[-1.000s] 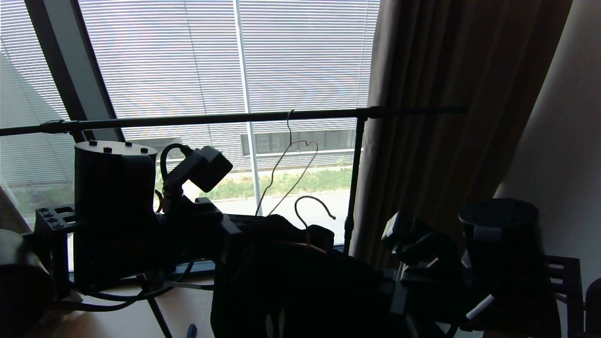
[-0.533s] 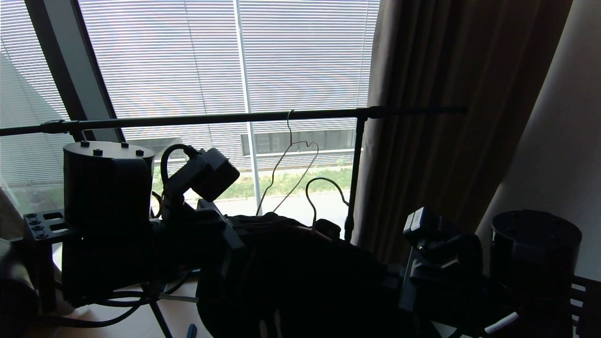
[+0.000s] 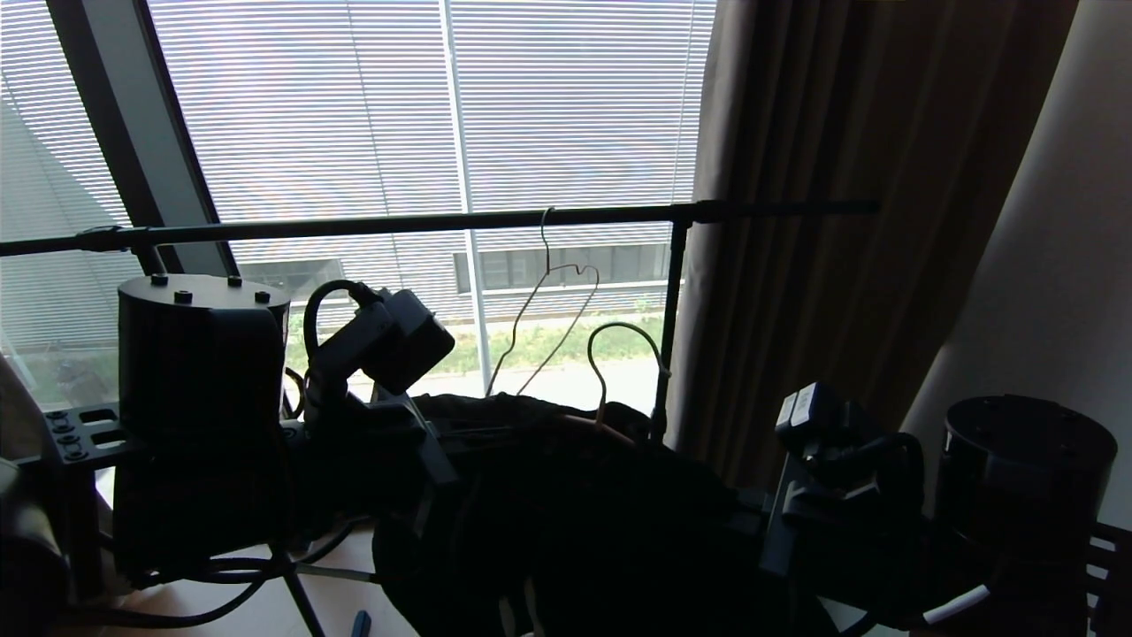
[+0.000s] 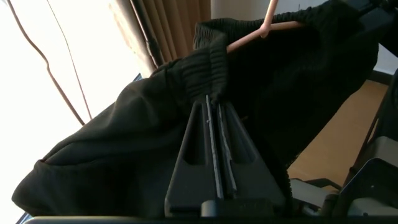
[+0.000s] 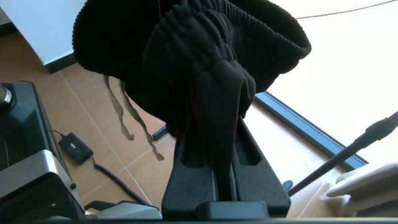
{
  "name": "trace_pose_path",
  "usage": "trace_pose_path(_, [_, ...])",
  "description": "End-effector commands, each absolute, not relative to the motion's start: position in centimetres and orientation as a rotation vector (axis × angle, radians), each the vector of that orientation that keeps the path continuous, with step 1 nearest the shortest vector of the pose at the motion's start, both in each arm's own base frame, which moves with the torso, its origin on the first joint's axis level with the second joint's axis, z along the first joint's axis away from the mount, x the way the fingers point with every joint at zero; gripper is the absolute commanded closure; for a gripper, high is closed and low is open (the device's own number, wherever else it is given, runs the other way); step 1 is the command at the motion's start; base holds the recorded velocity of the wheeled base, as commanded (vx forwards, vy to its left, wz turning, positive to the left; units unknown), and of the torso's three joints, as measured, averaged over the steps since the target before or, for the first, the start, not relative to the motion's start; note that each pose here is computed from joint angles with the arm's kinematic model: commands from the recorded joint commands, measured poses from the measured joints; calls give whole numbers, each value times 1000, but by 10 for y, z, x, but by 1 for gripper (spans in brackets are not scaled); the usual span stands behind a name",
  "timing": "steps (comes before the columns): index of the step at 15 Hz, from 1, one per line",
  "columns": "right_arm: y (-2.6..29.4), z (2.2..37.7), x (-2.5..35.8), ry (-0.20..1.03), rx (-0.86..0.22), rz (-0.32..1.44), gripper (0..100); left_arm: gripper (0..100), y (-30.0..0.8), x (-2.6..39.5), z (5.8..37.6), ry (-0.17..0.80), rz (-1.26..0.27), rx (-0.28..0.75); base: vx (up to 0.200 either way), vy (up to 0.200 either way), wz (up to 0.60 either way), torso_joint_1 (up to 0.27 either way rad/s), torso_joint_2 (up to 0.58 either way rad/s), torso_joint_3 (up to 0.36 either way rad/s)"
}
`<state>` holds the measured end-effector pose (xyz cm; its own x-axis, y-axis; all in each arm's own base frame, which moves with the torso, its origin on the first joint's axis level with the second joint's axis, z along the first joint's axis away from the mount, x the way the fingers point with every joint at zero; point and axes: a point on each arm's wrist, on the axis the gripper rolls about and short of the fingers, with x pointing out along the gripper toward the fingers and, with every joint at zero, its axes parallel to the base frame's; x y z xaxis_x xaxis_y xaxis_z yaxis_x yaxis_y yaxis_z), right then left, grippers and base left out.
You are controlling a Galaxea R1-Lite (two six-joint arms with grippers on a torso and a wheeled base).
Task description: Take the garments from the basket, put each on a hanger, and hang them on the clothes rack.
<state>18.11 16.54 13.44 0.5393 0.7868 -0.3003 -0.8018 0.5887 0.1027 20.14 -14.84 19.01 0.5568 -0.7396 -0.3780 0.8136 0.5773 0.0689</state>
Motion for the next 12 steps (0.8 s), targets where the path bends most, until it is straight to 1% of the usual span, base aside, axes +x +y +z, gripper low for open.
trace_pose_path(1, [164, 136, 182, 324, -46, 940, 100, 100, -149, 202, 189, 330, -929, 251, 0, 0, 0, 0, 0, 0])
trace_pose_path(4, [164, 136, 183, 307, -43, 940, 100, 100, -148, 201, 187, 337, -931, 254, 0, 0, 0, 0, 0, 0])
trace_pose_path(5, [164, 136, 183, 307, -43, 940, 100, 0, -148, 201, 186, 339, -929, 253, 0, 0, 0, 0, 0, 0])
trace_pose_path(8, [164, 135, 183, 310, -44, 939, 100, 0, -147, 199, 188, 332, -930, 250, 0, 0, 0, 0, 0, 0])
trace_pose_path(12, [164, 135, 183, 312, -43, 936, 100, 0, -136, 184, 195, 294, -927, 245, 0, 0, 0, 0, 0, 0])
